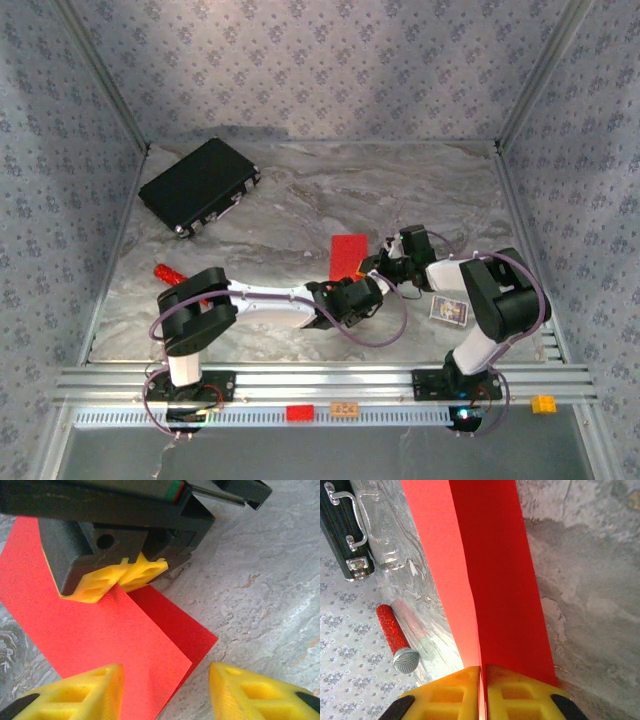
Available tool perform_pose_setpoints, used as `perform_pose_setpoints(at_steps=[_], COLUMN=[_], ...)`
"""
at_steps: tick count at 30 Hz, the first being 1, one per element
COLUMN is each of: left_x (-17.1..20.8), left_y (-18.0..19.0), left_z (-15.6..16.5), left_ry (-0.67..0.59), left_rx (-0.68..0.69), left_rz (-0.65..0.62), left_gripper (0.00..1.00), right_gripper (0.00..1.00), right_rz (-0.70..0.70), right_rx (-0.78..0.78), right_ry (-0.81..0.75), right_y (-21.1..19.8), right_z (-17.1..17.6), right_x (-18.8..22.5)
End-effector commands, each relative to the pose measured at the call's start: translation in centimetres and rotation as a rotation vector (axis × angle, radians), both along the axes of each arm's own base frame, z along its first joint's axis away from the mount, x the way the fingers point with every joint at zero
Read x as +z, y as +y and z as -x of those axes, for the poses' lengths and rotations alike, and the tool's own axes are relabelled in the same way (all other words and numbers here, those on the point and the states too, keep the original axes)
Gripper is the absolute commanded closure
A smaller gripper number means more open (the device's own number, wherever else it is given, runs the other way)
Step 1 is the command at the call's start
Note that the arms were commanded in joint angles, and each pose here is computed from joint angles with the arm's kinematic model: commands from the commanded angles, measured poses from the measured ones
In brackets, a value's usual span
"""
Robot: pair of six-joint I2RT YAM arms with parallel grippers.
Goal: Fold a paper plane with a square sheet of paper (pick it up from the middle)
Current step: Fold the triangle a second time at the center of the table.
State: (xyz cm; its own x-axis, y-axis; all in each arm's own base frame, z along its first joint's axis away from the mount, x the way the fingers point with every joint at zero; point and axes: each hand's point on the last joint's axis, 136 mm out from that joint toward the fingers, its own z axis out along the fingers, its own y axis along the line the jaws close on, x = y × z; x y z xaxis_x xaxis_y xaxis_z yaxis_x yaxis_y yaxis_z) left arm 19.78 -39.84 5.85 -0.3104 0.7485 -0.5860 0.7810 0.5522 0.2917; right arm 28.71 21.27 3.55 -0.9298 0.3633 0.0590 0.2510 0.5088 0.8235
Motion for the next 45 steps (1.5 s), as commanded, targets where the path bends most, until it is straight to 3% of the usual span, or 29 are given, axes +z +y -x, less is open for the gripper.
perform_pose_setpoints(at_steps=[1, 10, 15, 21, 25, 33, 38, 45], left_x=[0.2, 0.6, 1.1, 1.2, 2.0, 2.6, 2.9, 1.9], left_y=[0.2, 0.4, 0.1, 0.3, -0.4, -2.3, -2.4, -0.3], left_z=[-0.2, -0.2, 0.0, 0.5, 1.0, 1.1, 0.5, -0.6], left_ry=[-0.016, -0.013, 0.076, 0.358, 0.519, 0.706, 0.736, 0.684], left_rx=[0.009, 0.022, 0.037, 0.062, 0.056, 0.055, 0.082, 0.168], left_rz=[-0.017, -0.001, 0.070, 0.218, 0.330, 0.447, 0.485, 0.448], left_gripper=[0.61, 0.88, 0.98, 1.00, 1.00, 1.00, 1.00, 1.00], right_gripper=[0.87, 0.87, 0.85, 0.74, 0.73, 0.75, 0.81, 0.90], right_rz=[0.000, 0.005, 0.033, 0.115, 0.152, 0.174, 0.153, 0.145], right_rx=[0.002, -0.006, -0.030, -0.072, -0.090, -0.089, -0.072, -0.002], right_ry=[-0.014, -0.015, -0.018, -0.032, -0.043, -0.043, -0.039, -0.025], right_y=[-0.1, -0.3, -1.4, -4.2, -5.6, -6.7, -6.3, -4.4], right_z=[-0.3, -0.2, -0.2, 0.5, 1.0, 2.8, 3.5, 4.1], right_x=[0.5, 0.5, 0.6, 1.3, 1.9, 2.3, 2.1, 1.6])
